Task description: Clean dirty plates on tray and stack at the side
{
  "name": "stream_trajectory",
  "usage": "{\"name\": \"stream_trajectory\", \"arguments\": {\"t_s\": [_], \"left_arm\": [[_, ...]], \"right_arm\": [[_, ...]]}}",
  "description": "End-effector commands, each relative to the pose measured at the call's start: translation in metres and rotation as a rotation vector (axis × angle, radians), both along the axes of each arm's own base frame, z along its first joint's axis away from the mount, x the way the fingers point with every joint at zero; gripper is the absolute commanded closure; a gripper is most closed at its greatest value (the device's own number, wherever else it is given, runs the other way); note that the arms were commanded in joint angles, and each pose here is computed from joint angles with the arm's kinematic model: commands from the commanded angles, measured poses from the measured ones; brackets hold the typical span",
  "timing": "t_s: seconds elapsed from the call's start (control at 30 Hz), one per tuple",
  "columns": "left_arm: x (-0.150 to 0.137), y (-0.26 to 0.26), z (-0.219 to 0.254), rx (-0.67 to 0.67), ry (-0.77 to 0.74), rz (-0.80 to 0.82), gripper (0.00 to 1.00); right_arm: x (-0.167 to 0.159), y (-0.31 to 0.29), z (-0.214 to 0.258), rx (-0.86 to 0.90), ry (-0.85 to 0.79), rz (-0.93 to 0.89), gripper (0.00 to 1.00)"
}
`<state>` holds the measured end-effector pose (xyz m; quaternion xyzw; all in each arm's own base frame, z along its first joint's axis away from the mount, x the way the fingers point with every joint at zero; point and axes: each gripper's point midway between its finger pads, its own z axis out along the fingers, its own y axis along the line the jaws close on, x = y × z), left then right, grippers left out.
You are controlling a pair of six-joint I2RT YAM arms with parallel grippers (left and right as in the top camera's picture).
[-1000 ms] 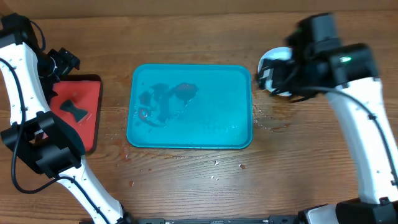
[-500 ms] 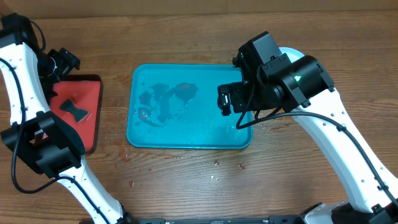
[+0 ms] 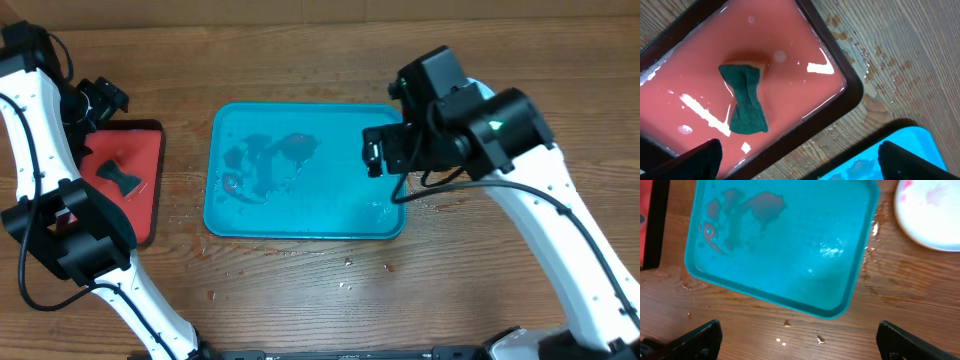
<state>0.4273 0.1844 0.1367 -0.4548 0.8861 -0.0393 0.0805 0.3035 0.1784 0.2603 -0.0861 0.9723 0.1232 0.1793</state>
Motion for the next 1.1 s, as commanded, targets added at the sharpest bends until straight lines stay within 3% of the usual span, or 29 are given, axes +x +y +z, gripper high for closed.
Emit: {"name": "stream_trajectory", "arguments": {"t_s": [0.0, 0.3, 0.57, 0.73, 1.07], "left_arm": [[0.001, -0.002, 0.003, -0.001, -0.010, -0.011, 0.00], [0.001, -0.002, 0.003, -0.001, -0.010, -0.011, 0.00], [0.001, -0.002, 0.003, -0.001, -0.010, -0.011, 0.00], [0.001, -0.002, 0.003, -0.001, -0.010, -0.011, 0.01], [0.001, -0.002, 0.003, -0.001, -0.010, -0.011, 0.00]], "right_arm": [[-0.009, -0.018, 0.036, 0.009, -0.125, -0.030, 0.00], [-0.033, -0.052, 0.061, -0.001, -0.273, -0.093, 0.00], [-0.032, -0.085, 0.000, 0.048, -0.385, -0.202, 0.00], [-0.034, -0.102, -0.038, 0.125, -0.550, -0.262, 0.00], [-0.063, -0.132, -0.059, 0.236, -0.872, -0.348, 0.00]]}}
